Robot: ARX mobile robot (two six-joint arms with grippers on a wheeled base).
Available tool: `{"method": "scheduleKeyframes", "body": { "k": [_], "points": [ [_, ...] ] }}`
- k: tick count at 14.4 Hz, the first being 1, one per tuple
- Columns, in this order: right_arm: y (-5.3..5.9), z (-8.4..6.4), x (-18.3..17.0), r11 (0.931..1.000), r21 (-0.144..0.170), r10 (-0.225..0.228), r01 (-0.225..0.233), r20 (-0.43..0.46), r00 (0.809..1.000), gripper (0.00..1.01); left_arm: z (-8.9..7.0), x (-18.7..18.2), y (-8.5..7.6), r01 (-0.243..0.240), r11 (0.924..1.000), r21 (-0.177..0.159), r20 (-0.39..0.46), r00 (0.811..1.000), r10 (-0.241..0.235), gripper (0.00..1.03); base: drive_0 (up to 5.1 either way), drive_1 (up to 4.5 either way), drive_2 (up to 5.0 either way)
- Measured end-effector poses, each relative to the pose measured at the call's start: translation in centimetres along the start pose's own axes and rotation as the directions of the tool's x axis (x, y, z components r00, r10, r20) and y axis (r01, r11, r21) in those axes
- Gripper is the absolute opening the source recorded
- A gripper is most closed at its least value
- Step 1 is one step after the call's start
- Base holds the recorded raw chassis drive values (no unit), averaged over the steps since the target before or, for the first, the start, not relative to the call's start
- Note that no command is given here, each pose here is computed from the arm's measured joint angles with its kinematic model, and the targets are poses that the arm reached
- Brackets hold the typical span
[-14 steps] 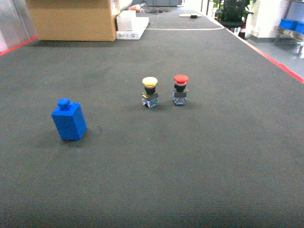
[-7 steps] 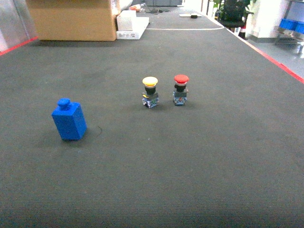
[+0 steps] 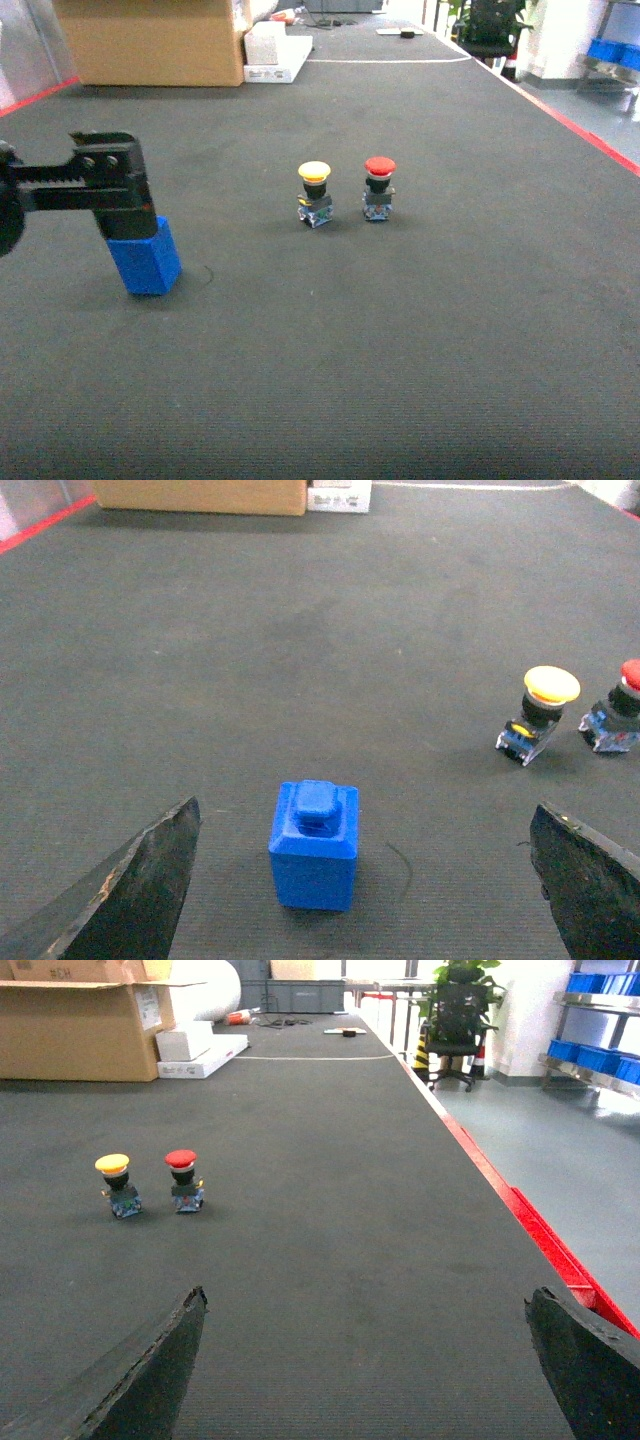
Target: Pick blue part to blue bin on bottom shelf
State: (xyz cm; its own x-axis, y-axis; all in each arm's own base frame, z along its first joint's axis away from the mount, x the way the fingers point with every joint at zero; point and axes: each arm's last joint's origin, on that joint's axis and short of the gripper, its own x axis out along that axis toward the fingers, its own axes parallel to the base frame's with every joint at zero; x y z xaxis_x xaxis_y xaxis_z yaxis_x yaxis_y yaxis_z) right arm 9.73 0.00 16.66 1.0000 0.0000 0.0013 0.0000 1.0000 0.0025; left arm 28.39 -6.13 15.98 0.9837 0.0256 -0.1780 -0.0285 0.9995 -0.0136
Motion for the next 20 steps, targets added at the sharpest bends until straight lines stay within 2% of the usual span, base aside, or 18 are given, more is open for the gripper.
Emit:
{"method": "scheduleKeyframes", "body": {
  "k": [3, 7, 11, 12, 13, 14, 15, 20],
  "points": [
    [0.0, 0.0, 0.0, 1.0000, 0.000, 0.000, 0.000, 0.000, 1.000, 0.98, -3.2, 5.0, 0.4, -0.019, 0.9987, 0.047, -0.079, 0.997, 0.023, 0.98, 0.0, 0.00, 0.0],
    [0.0, 0.0, 0.0, 1.0000, 0.000, 0.000, 0.000, 0.000, 1.000, 0.98, -5.4, 8.7, 0.4, 0.001, 0.9966, 0.082, -0.129, 0.992, 0.010, 0.98, 0.0, 0.00, 0.0],
    [0.0, 0.0, 0.0, 1.0000, 0.000, 0.000, 0.000, 0.000, 1.000, 0.98, -7.0, 11.9, 1.0, -0.017, 0.9965, 0.082, -0.161, 0.986, 0.030, 0.98, 0.0, 0.00, 0.0],
    [0.0, 0.0, 0.0, 1.0000, 0.000, 0.000, 0.000, 0.000, 1.000, 0.98, -7.6, 12.8, 1.2, -0.007, 0.9967, 0.081, -0.182, 0.983, 0.022, 0.84, 0.0, 0.00, 0.0],
    [0.0, 0.0, 0.0, 1.0000, 0.000, 0.000, 0.000, 0.000, 1.000, 0.98, -7.6, 13.0, 1.3, -0.001, 0.9968, 0.080, -0.190, 0.982, 0.016, 0.59, 0.0, 0.00, 0.0],
    [0.0, 0.0, 0.0, 1.0000, 0.000, 0.000, 0.000, 0.000, 1.000, 0.98, -7.6, 13.0, 1.3, -0.001, 0.9969, 0.079, -0.188, 0.982, 0.016, 0.48, 0.0, 0.00, 0.0],
    [0.0, 0.0, 0.0, 1.0000, 0.000, 0.000, 0.000, 0.000, 1.000, 0.98, -7.6, 13.0, 1.3, -0.001, 0.9968, 0.079, -0.185, 0.983, 0.016, 0.45, 0.0, 0.00, 0.0],
    [0.0, 0.0, 0.0, 1.0000, 0.000, 0.000, 0.000, 0.000, 1.000, 0.98, -7.6, 11.9, 1.6, -0.001, 0.9954, 0.095, -0.169, 0.985, 0.017, 0.44, 0.0, 0.00, 0.0]
  ]
}}
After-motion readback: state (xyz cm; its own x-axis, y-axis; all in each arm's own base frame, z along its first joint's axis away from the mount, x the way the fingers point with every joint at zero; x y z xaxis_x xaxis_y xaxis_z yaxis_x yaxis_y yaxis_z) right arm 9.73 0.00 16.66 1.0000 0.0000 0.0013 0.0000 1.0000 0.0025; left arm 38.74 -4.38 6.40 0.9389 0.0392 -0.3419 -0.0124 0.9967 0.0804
